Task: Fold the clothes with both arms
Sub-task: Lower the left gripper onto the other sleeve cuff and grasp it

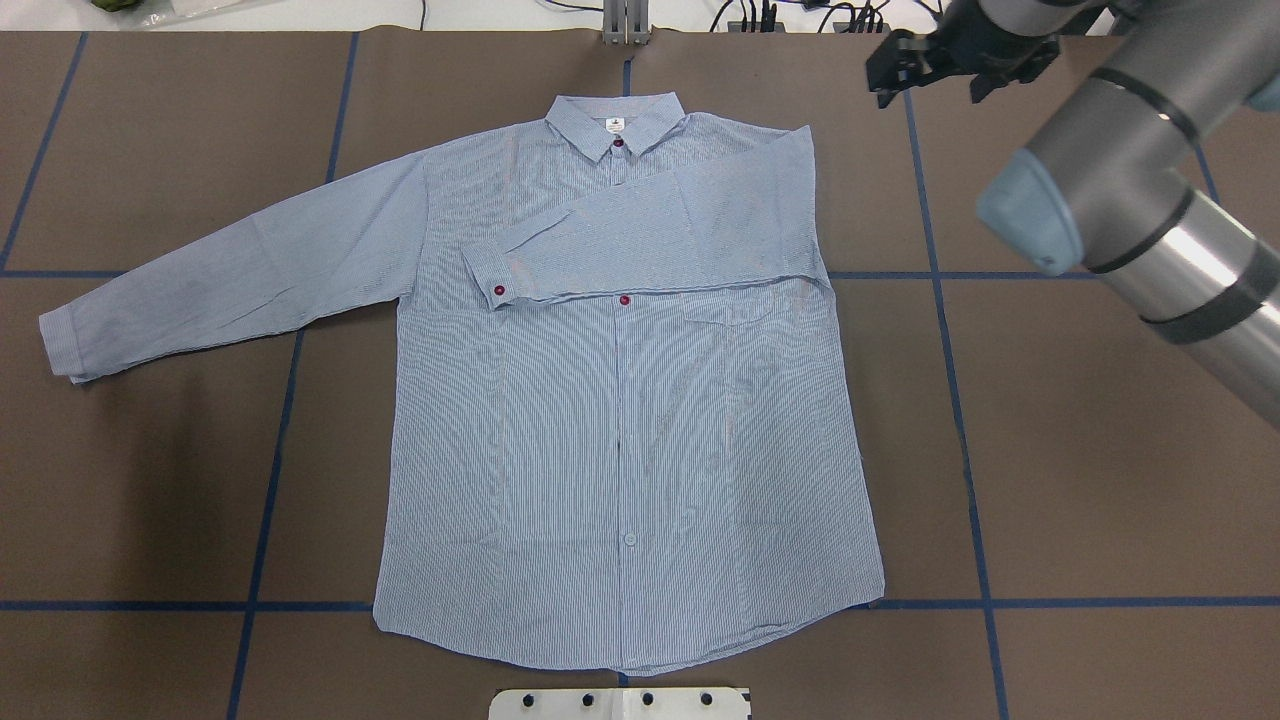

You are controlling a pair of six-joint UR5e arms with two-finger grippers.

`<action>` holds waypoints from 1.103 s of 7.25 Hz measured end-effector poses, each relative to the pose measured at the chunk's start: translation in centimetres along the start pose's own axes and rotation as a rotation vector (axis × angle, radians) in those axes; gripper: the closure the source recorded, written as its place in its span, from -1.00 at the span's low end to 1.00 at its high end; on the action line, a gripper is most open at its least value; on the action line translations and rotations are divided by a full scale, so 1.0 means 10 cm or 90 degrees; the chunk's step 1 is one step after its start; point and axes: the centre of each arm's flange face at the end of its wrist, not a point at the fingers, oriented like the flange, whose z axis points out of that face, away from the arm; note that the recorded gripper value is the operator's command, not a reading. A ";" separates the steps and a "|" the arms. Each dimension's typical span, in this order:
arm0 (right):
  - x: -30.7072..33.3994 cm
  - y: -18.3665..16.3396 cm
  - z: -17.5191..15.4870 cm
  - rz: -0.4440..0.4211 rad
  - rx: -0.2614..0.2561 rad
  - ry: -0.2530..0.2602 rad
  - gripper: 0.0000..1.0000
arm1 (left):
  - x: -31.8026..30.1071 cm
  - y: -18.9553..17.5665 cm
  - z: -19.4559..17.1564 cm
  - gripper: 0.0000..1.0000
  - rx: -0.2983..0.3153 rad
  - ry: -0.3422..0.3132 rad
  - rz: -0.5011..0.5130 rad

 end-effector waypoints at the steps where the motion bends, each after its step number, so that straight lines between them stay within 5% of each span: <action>1: 0.42 0.10 -0.14 -0.023 -0.004 -0.008 -0.99 | 0.04 0.09 0.10 -0.66 0.003 -0.005 -0.036; 4: 1.14 0.29 -0.34 -0.052 -0.015 -0.024 -0.99 | 0.21 0.62 0.50 -0.66 0.019 0.006 -0.113; 8: 1.26 0.35 -0.38 -0.050 -0.012 -0.019 -1.00 | 0.32 1.08 0.63 -0.51 -0.016 0.017 -0.128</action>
